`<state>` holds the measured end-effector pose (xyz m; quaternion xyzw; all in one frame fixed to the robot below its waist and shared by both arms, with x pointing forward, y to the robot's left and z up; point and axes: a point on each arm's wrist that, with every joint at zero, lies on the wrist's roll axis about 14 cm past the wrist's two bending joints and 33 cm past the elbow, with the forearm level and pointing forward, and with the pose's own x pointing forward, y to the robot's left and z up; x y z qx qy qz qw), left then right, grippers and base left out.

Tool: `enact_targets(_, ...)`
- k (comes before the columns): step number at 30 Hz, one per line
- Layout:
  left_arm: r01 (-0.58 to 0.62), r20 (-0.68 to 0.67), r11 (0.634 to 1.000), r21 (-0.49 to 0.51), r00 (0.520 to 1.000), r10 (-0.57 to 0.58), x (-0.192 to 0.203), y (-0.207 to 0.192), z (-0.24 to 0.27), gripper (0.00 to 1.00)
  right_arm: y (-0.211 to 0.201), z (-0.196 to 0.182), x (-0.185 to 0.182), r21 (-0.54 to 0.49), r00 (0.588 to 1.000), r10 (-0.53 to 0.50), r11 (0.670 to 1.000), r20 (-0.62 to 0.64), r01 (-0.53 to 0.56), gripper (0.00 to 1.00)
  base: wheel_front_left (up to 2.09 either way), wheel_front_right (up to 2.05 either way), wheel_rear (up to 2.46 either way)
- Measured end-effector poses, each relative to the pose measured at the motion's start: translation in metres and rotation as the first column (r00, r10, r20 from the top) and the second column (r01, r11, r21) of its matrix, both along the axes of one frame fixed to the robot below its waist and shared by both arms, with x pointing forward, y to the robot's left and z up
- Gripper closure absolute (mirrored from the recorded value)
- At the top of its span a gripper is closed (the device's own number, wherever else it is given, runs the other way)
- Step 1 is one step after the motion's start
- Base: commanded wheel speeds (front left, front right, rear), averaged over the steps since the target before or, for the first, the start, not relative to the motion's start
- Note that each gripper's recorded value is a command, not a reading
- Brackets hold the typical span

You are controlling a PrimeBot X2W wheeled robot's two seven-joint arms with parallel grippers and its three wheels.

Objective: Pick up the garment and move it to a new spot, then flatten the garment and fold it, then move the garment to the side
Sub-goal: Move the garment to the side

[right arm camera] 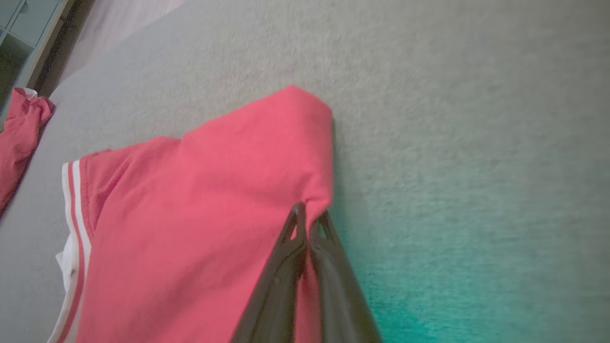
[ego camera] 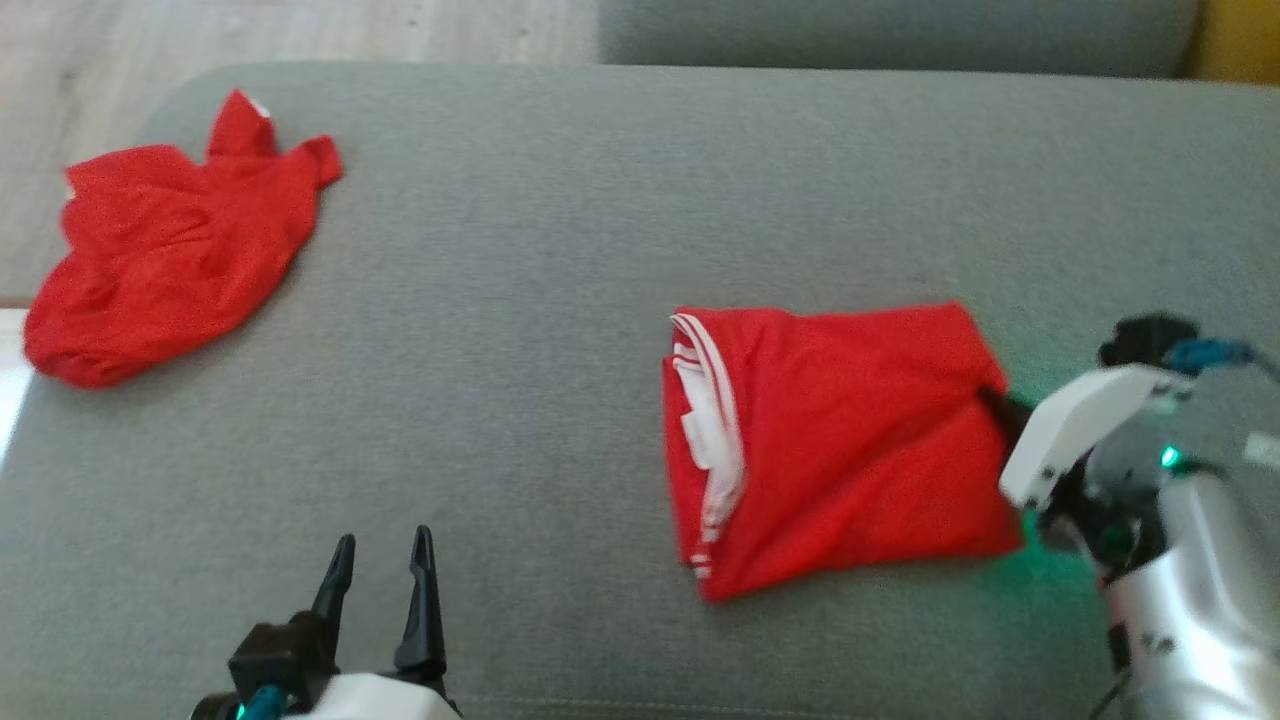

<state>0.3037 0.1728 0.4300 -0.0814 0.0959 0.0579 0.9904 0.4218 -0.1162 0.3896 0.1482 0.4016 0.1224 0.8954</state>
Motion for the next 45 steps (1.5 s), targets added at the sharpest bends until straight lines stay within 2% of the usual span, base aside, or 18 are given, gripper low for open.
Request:
enact_targets(6, 0.067, 0.01, 0.998, -0.008, 0.998, -0.067, 0.021, -0.017, 0.001, 0.0, -0.063, 0.028, 0.033, -0.107, 0.986, -0.104, 0.987, 0.133, 0.118, 1.0, 0.0, 0.0, 0.0)
enact_targets(12, 0.188, 0.048, 0.982, -0.005, 0.981, -0.187, 0.063, -0.047, 0.004, 0.0, -0.143, 0.059, 0.072, -0.247, 0.936, -0.195, 0.93, 0.294, 0.271, 1.0, 0.0, 0.0, 0.0)
enact_targets(16, 0.257, 0.055, 0.966, -0.013, 0.965, -0.256, 0.088, -0.067, -0.002, 0.0, -0.195, 0.075, 0.098, -0.331, 0.893, -0.236, 0.868, 0.382, 0.371, 1.0, 0.0, 0.0, 0.0)
enact_targets(20, 0.278, 0.035, 0.96, -0.028, 0.96, -0.277, 0.102, -0.076, -0.015, 0.0, -0.244, 0.075, 0.112, -0.409, 0.871, -0.293, 0.793, 0.393, 0.451, 1.0, 0.0, 0.0, 0.0)
enact_targets(21, 0.278, 0.035, 0.96, -0.028, 0.96, -0.277, 0.102, -0.076, -0.015, 0.0, -0.244, 0.075, 0.112, -0.409, 0.871, -0.293, 0.793, 0.393, 0.451, 1.0, 0.0, 0.0, 0.0)
enact_targets(22, 0.274, 0.025, 0.961, -0.03, 0.962, -0.274, 0.103, -0.075, -0.019, 0.0, -0.254, 0.074, 0.114, -0.415, 0.863, -0.316, 0.777, 0.393, 0.473, 1.0, 0.0, 0.0, 0.0)
enact_targets(26, 0.248, -0.012, 0.968, -0.028, 0.969, -0.248, 0.102, -0.067, -0.031, 0.0, -0.278, 0.057, 0.109, -0.493, 0.869, -0.355, 0.719, 0.345, 0.489, 1.0, 0.0, 0.0, 0.0)
enact_targets(27, 0.24, -0.015, 0.971, -0.025, 0.971, -0.24, 0.1, -0.064, -0.031, 0.0, -0.287, 0.055, 0.103, -0.519, 0.865, -0.375, 0.693, 0.334, 0.501, 1.0, 0.0, 0.0, 0.0)
enact_targets(31, 0.234, -0.003, 0.972, -0.02, 0.972, -0.234, 0.1, -0.062, -0.027, 0.0, -0.311, 0.066, 0.088, -0.569, 0.842, -0.412, 0.622, 0.347, 0.538, 1.0, 0.0, 0.0, 0.0)
enact_targets(33, 0.232, 0.005, 0.972, -0.018, 0.973, -0.232, 0.101, -0.062, -0.024, 0.0, -0.315, 0.07, 0.085, -0.58, 0.836, -0.417, 0.603, 0.357, 0.549, 1.0, 0.0, 0.0, 0.0)
enact_targets(34, 0.233, 0.009, 0.972, -0.014, 0.972, -0.233, 0.101, -0.062, -0.023, 0.0, -0.313, 0.072, 0.084, -0.582, 0.834, -0.413, 0.598, 0.366, 0.551, 0.6, 0.0, 0.0, 0.0)
enact_targets(35, 0.235, 0.013, 0.972, -0.007, 0.972, -0.235, 0.102, -0.062, -0.021, 0.0, -0.311, 0.074, 0.085, -0.586, 0.835, -0.402, 0.595, 0.376, 0.551, 0.0, 0.0, 0.0, 0.0)
enact_targets(38, 0.236, 0.023, 0.972, -0.004, 0.972, -0.236, 0.102, -0.062, -0.018, 0.0, -0.303, 0.078, 0.088, -0.575, 0.831, -0.376, 0.601, 0.409, 0.555, 0.0, 0.0, 0.0, 0.0)
enact_targets(41, 0.236, 0.034, 0.972, -0.002, 0.971, -0.236, 0.1, -0.062, -0.013, 0.0, -0.299, 0.093, 0.091, -0.596, 0.828, -0.297, 0.583, 0.476, 0.552, 0.0, 0.0, 0.0, 0.0)
enact_targets(43, 0.234, 0.038, 0.972, 0.0, 0.972, -0.234, 0.097, -0.061, -0.01, 0.0, -0.295, 0.107, 0.094, -0.586, 0.809, -0.252, 0.58, 0.531, 0.566, 0.0, 0.0, 0.0, 0.0)
enact_targets(45, 0.224, 0.037, 0.975, 0.002, 0.974, -0.224, 0.092, -0.06, -0.008, 0.0, -0.282, 0.121, 0.099, -0.566, 0.787, -0.202, 0.594, 0.583, 0.572, 0.0, 0.0, 0.0, 0.0)
